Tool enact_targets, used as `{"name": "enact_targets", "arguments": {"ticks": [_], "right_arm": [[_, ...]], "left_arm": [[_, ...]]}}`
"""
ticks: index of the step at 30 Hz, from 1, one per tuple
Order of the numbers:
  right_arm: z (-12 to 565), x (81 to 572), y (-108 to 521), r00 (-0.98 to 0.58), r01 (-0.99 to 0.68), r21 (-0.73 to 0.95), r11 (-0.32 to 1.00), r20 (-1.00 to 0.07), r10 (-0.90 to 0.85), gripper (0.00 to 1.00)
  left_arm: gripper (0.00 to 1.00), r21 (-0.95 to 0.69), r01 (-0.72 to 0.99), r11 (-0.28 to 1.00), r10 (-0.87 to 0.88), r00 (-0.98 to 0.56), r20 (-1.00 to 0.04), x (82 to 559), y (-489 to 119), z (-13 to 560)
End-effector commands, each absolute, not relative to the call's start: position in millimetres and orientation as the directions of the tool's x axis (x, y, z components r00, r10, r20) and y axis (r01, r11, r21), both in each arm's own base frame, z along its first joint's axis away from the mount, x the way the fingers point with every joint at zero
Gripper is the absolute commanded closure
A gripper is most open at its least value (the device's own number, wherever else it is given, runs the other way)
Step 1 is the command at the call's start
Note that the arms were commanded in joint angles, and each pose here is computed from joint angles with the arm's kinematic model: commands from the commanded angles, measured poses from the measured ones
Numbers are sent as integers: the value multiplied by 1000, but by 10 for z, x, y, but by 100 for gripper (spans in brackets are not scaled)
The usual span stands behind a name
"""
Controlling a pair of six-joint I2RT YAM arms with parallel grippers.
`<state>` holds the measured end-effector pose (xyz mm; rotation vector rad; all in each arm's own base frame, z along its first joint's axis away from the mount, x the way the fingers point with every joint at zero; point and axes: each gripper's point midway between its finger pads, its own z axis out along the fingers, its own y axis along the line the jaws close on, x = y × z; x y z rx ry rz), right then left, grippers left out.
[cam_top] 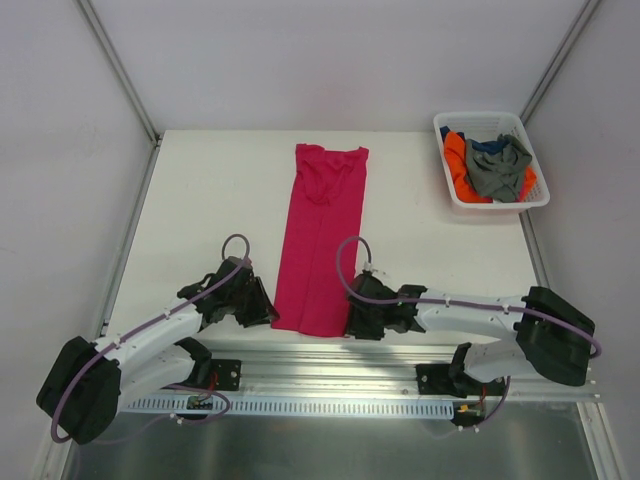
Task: Fold and stack the t-shirts
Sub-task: Fold the tshirt
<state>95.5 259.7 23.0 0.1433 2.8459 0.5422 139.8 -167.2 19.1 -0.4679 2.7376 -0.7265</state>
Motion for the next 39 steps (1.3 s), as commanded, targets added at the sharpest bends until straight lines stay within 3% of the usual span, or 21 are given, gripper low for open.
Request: {"name": "enact_targets", "arguments": {"ticks": [1, 7, 9, 13, 14, 24, 33, 39], "right_arm": [[228, 1024, 2560, -959, 48, 358, 932, -243, 143, 60], [113, 1024, 2663, -967, 42, 354, 934, -219, 126, 63], [59, 1004, 2677, -971, 47, 357, 933, -204, 127, 68], [63, 996, 2699, -971, 56, 365, 929, -195, 135, 92], [67, 996, 2686, -971, 57, 360, 931, -196, 135, 99], [425, 1156, 2612, -959, 36, 374, 927, -249, 137, 99], [1126, 1797, 2491, -915, 4, 453, 891, -359, 187, 99], [1312, 2187, 2491, -916, -42, 474, 880, -370, 156, 99]], "left_arm": [[66, -496, -228, 838, -351, -921, -171, 1351, -1645, 122], [69, -494, -225, 840, -343, -926, -160, 1335, -1655, 102], [76, -495, -223, 840, -339, -927, -159, 1337, -1661, 99], [99, -487, -227, 844, -334, -931, -145, 1312, -1661, 67], [100, -487, -227, 843, -335, -931, -146, 1320, -1663, 69], [100, -531, -183, 827, -324, -928, -184, 1455, -1771, 394], [100, -559, -97, 824, -336, -877, -343, 2156, -1900, 1182], [100, -544, -51, 837, -320, -854, -411, 2629, -1912, 1441]]}}
